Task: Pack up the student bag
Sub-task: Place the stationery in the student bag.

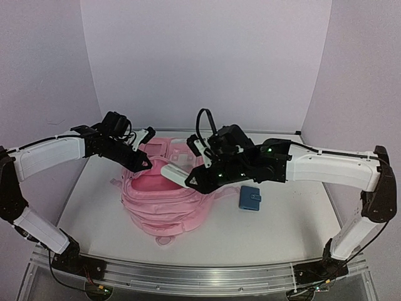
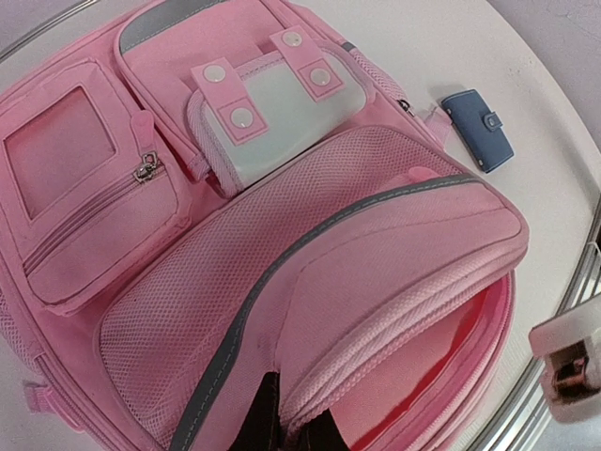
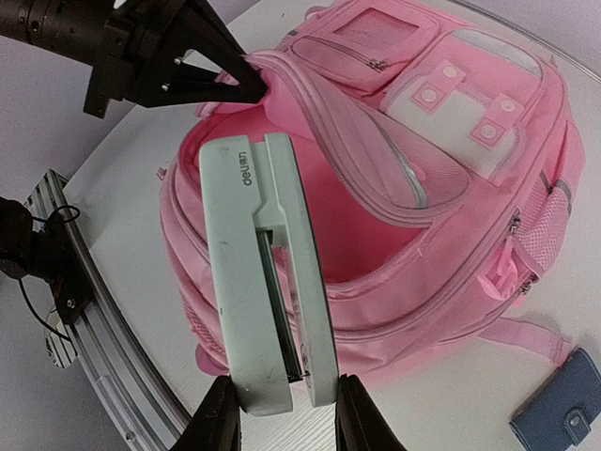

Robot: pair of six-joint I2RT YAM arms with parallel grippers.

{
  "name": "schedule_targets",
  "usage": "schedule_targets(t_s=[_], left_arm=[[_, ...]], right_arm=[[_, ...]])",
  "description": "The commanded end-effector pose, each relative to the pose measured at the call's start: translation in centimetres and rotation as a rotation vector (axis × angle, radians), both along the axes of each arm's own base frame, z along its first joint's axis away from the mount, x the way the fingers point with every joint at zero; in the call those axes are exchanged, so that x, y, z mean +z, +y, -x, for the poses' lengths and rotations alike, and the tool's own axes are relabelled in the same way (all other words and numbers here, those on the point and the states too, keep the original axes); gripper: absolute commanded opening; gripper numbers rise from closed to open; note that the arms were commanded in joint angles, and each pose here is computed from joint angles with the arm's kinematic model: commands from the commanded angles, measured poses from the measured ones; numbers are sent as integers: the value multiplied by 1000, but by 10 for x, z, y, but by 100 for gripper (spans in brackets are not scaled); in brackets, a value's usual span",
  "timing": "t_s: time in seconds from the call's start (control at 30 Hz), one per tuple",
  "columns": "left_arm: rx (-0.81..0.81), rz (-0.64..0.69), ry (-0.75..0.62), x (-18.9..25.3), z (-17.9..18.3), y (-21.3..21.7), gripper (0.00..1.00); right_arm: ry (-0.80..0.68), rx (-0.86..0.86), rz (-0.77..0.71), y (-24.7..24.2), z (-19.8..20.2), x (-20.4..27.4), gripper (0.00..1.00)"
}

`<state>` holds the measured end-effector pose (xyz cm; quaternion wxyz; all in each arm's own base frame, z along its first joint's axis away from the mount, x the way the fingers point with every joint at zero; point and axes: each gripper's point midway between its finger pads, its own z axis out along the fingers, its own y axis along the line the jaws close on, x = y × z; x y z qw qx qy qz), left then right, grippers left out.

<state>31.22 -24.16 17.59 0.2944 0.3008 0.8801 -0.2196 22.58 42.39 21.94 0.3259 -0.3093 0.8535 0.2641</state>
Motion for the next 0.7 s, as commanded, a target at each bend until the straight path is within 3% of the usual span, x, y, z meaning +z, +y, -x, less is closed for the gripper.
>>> schedule_targets(t_s=[0.0,0.33,0.67], left_arm=[[2,78,-91,34,-16,-11,0],[-253,287,-90,71,28,-40,0],[-340,354,-115,86,48,-44,0]], right_arm=[[-19,13,-55,25,-4,11,0],[-20,-184,-22,55,-45,-21,0],[-182,-345,-2,79,-89,-16,0]])
